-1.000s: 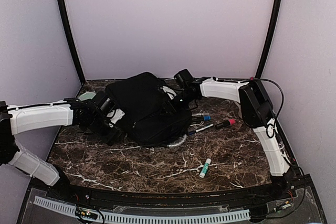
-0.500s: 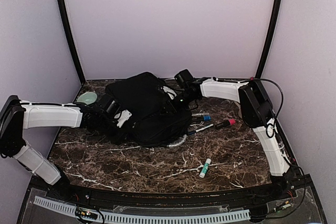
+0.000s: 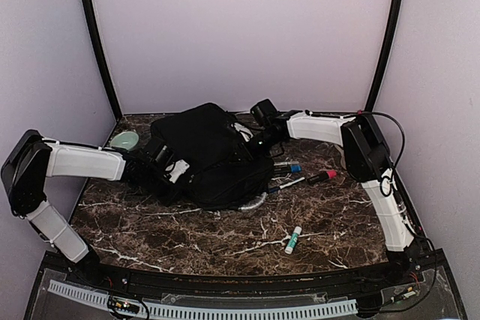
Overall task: Pack the student bag
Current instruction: Grab the largest pocket of the student bag, then zip the largest pocket of the bag in the student bag.
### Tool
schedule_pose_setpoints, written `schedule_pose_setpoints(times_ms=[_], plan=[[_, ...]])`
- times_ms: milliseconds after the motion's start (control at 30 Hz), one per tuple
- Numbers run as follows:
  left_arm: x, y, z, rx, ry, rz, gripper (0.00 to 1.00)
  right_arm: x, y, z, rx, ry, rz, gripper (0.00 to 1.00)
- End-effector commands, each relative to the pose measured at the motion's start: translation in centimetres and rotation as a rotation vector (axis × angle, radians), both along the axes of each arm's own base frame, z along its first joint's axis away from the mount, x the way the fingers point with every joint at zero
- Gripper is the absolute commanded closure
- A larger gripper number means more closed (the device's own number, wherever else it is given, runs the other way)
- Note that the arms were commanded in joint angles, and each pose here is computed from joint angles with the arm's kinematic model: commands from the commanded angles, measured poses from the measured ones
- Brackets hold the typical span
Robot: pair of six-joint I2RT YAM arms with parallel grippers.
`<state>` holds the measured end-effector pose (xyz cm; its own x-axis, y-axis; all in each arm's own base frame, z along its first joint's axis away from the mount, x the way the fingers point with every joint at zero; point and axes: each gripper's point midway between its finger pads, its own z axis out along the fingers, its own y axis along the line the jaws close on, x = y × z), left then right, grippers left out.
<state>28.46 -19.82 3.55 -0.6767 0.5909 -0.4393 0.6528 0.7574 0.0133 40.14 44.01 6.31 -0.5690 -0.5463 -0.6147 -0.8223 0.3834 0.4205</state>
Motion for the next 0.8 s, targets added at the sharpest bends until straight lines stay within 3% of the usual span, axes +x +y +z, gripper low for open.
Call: schedule_pose_setpoints(times_ms=[0,267,533,767], plan=[[-0.6,-0.6,1.6,-0.076,-0.023,-0.007,0.98,-2.6,-1.6,-1.9,-0.081,0.15,-0.03,0.42],[-1.9,-0.5,3.2,-0.136,-0.034,-0.005,1.0,-2.7,2.1,6.4,0.038,0.01,0.0,0.43],[-2.4,-0.7,3.8,-0.16,-0.018,-0.001,1.0,-6.2,10.2,4.3,0.097,0.071,0.129,0.45],[-2.4,-1.2,3.9,-0.167,-0.013,-0.006,1.0,-7.9,11.8,3.6,0.125,0.087,0.152,0.44]])
